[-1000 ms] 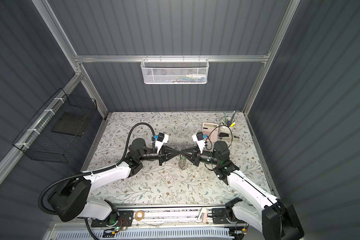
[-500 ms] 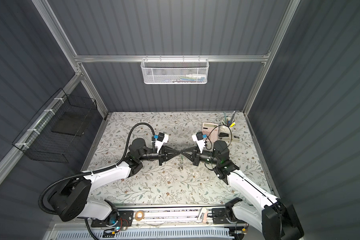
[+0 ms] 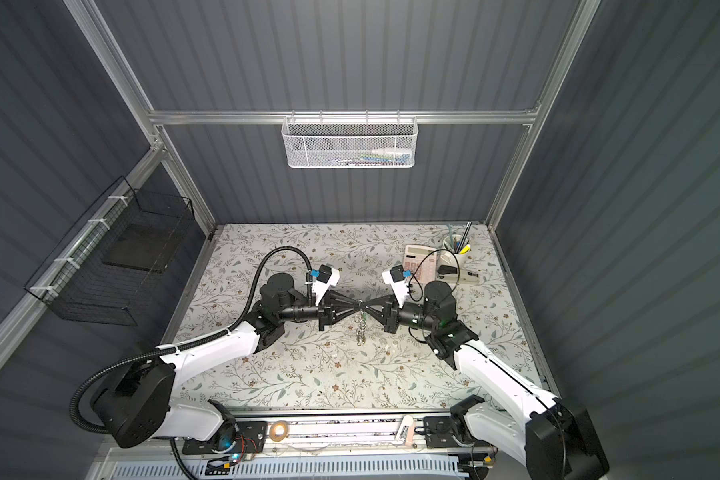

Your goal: Put the keys on the keyring

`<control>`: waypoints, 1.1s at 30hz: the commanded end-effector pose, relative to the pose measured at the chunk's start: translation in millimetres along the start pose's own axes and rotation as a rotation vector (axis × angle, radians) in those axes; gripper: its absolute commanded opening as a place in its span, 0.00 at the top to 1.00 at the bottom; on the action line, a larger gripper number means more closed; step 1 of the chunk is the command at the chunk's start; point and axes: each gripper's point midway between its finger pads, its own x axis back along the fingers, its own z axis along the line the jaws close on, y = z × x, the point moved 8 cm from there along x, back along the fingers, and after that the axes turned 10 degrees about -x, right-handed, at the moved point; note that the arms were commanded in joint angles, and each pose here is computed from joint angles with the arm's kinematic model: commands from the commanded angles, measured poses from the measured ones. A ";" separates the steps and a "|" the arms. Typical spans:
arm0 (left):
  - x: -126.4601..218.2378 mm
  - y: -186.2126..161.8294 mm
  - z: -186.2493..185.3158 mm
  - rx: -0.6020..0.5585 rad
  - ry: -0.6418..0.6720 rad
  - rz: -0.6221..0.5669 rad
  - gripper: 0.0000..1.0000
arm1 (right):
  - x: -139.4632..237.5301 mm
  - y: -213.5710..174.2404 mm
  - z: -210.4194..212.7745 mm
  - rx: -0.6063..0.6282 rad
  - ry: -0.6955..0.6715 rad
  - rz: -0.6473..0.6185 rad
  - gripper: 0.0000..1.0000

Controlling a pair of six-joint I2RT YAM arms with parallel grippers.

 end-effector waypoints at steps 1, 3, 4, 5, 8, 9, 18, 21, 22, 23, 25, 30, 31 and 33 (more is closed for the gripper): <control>-0.7 10.4 -3.3 -0.039 0.011 0.007 0.77 | -0.4 11.8 15.7 0.067 0.032 -0.019 1.00; 1.5 12.1 -2.2 -0.038 0.024 0.012 0.76 | -0.5 11.9 17.5 0.074 0.030 -0.018 1.00; 2.9 12.7 -1.4 -0.035 0.032 0.014 0.75 | -0.2 11.8 17.9 0.076 0.029 -0.019 1.00; 4.4 13.8 -1.2 -0.036 0.040 0.018 0.74 | -0.3 11.5 18.8 0.078 0.029 -0.017 1.00; 7.9 15.7 -1.4 -0.036 0.059 0.050 0.72 | 0.2 11.6 20.4 0.085 0.026 -0.017 1.00; 9.0 16.7 -1.4 -0.040 0.067 0.062 0.71 | 0.4 11.6 20.6 0.087 0.024 -0.018 1.00; 21.1 25.2 -2.7 -0.066 0.129 0.136 0.63 | 0.2 10.9 23.0 0.099 0.024 -0.016 1.00; 26.6 36.0 -6.1 -0.111 0.136 0.186 0.58 | 0.3 10.9 22.8 0.102 0.022 -0.015 1.00; 28.3 39.8 -7.6 -0.127 0.133 0.203 0.57 | 0.3 10.8 23.3 0.103 0.023 -0.014 1.00; 29.7 43.9 -9.4 -0.144 0.127 0.224 0.56 | 0.4 10.8 23.5 0.106 0.023 -0.014 1.00; 32.5 50.8 -12.6 -0.182 0.112 0.263 0.54 | 0.6 10.3 23.4 0.109 0.021 -0.015 1.00; 38.4 59.7 -19.4 -0.281 0.054 0.382 0.52 | 0.1 9.5 23.5 0.115 0.019 -0.011 1.00; 38.9 60.5 -19.2 -0.298 0.046 0.409 0.52 | 0.0 9.6 23.8 0.117 0.020 -0.011 1.00; 37.5 61.6 -16.5 -0.315 0.018 0.472 0.53 | -0.4 9.1 23.9 0.118 0.021 -0.007 1.00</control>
